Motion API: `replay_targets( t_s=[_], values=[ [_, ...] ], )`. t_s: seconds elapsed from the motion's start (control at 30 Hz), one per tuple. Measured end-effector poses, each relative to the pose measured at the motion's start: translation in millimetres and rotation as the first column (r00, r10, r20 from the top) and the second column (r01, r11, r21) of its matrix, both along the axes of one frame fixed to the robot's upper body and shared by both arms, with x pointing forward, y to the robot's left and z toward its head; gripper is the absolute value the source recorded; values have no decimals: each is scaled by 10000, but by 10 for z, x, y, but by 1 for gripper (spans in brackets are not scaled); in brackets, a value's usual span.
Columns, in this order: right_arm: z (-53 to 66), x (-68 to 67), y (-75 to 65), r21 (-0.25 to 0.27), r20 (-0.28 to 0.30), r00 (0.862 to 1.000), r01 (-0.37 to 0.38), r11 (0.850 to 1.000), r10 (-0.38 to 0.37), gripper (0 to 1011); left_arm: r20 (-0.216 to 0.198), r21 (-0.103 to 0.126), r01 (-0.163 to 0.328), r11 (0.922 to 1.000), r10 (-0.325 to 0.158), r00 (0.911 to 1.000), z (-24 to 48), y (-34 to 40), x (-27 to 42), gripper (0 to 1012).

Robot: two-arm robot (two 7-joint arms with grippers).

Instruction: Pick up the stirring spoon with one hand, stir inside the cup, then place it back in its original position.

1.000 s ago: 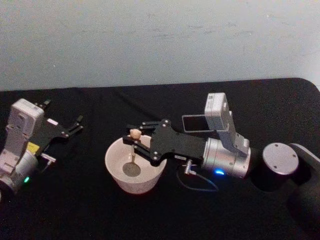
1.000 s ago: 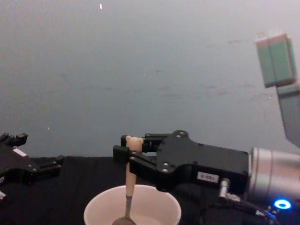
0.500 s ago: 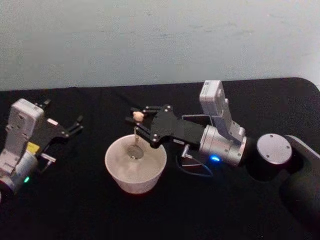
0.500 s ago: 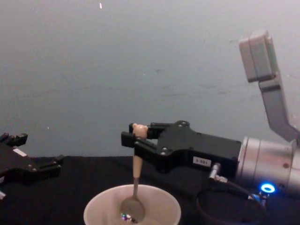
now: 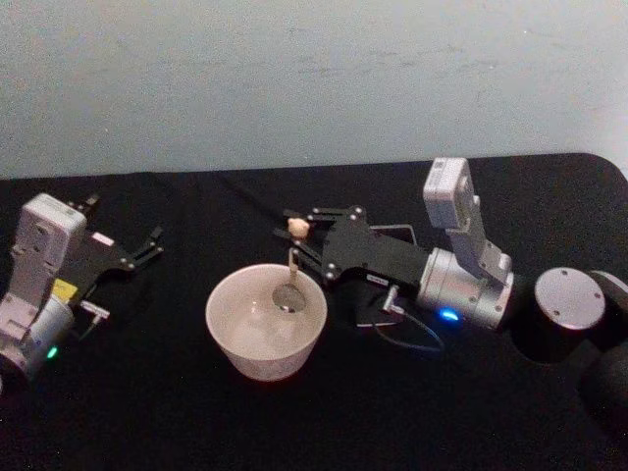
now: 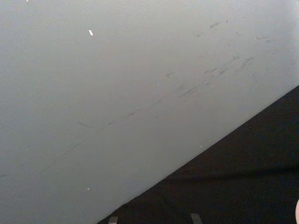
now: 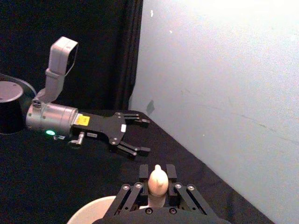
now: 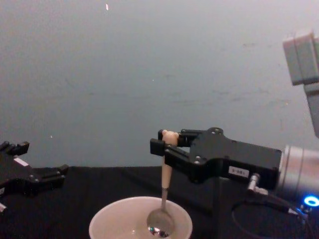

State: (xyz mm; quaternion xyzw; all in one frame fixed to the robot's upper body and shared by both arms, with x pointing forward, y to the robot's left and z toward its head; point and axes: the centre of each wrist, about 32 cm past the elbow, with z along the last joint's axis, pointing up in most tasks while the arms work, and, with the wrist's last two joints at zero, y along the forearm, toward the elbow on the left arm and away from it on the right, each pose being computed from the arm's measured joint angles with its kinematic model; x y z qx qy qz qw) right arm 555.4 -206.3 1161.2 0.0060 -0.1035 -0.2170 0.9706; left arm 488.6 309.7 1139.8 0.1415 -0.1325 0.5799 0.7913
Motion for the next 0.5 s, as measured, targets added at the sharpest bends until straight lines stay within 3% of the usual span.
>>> replay_targets(
  t_s=[0.27, 0.5],
  values=[
    [-15, -138, -44, -17, -242, 9993, -289, 9996, 288, 214, -1, 0, 0, 10000, 0, 10000, 0, 0, 0, 1001],
    [-38, -238, 40, -3, -418, 9946, -953, 9954, 952, 214, 0, 0, 0, 10000, 0, 10000, 0, 0, 0, 1001]
  ],
)
